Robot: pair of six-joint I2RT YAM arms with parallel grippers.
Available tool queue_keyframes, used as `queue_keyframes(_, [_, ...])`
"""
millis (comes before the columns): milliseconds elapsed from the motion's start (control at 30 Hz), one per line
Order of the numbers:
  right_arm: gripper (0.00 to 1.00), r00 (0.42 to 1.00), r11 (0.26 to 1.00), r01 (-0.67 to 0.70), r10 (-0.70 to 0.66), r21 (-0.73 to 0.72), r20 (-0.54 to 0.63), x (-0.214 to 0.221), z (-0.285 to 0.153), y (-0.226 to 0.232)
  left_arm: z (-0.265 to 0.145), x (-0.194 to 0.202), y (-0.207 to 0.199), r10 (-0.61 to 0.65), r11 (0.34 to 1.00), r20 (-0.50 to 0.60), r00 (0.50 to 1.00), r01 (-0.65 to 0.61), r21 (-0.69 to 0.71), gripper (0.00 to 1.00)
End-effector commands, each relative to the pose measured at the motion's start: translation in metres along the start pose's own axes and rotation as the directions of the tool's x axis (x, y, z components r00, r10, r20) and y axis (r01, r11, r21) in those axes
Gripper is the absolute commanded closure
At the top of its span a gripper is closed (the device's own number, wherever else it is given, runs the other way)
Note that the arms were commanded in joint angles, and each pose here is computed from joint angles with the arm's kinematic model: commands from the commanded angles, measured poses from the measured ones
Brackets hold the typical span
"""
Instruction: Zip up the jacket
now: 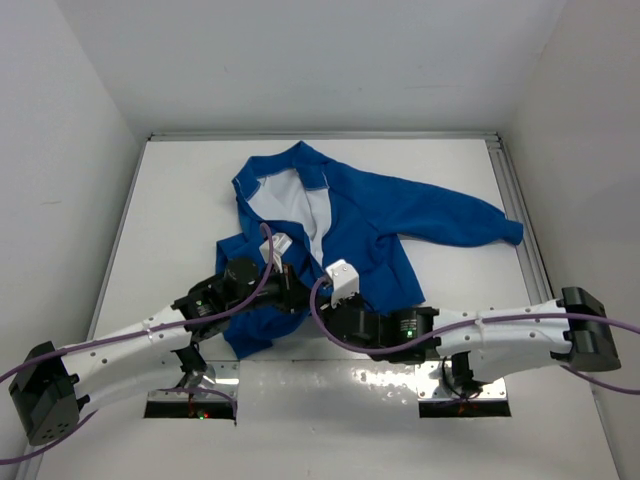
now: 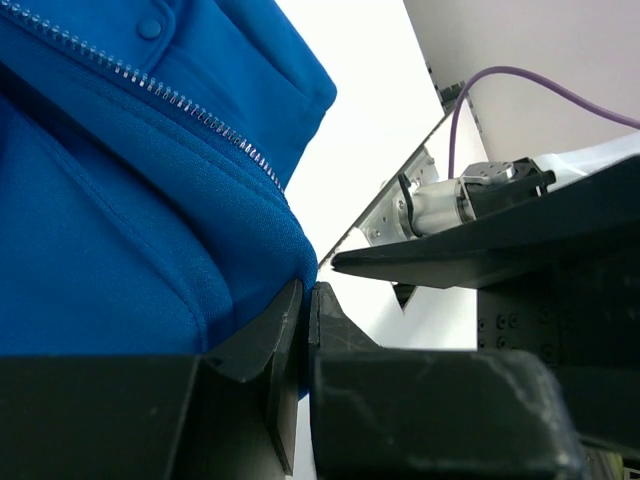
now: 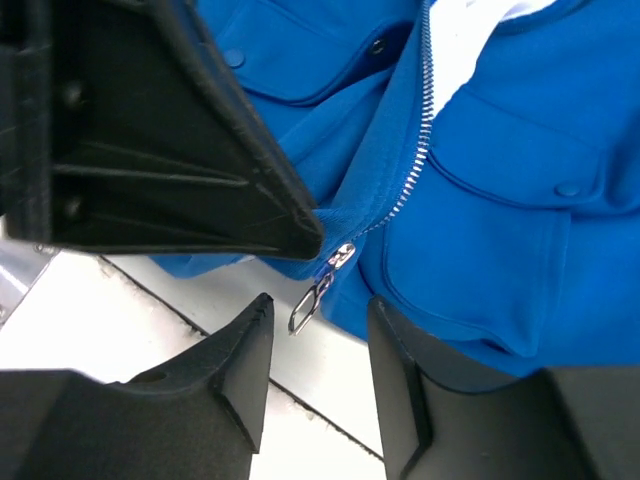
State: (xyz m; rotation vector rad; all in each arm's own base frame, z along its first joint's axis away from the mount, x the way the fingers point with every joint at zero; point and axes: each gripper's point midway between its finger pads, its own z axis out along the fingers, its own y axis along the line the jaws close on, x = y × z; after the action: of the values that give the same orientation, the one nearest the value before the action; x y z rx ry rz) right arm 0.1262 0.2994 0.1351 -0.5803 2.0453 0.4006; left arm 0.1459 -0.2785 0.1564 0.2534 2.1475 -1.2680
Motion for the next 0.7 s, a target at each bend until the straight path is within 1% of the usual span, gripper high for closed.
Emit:
queue_keyframes(0, [0.6,0.998,0.998,-0.068,0.068,-0.019,-0.002,-0.004,0.001,0.006,-0.003,-0.015,-0.018,0.007,0.997,0.049,0.999,-0.01,0.072,1.0])
queue_keyframes(67, [0.6,0.998,0.998,-0.065,0.065,-0.01,-0.011,0.0,0.003,0.006,-0.003,-0.016,-0.019,0.009,0.997,0.05,0.999,-0.013,0.075,1.0])
queue_keyframes(200, [0.65,0.997,0.997,-0.07,0.069,-0.029,-0.031,0.005,0.006,0.009,-0.003,-0.016,-0.018,0.013,0.997,0.05,0.999,-0.017,0.072,1.0])
queue_keyframes(500, [0.66,0.996,0.997,-0.069,0.068,-0.017,-0.06,0.014,0.01,0.008,-0.003,-0.016,-0.019,0.016,0.997,0.052,0.999,-0.02,0.071,1.0])
queue_keyframes(633, [0.69,0.996,0.997,-0.071,0.07,-0.012,-0.057,0.014,0.011,0.007,-0.004,-0.017,-0.021,0.017,0.997,0.052,0.999,-0.021,0.077,1.0])
queue_keyframes(667, [0.71,0.996,0.997,-0.073,0.072,-0.011,-0.053,0.013,0.011,0.006,-0.004,-0.017,-0.021,0.017,0.997,0.05,0.999,-0.021,0.078,1.0])
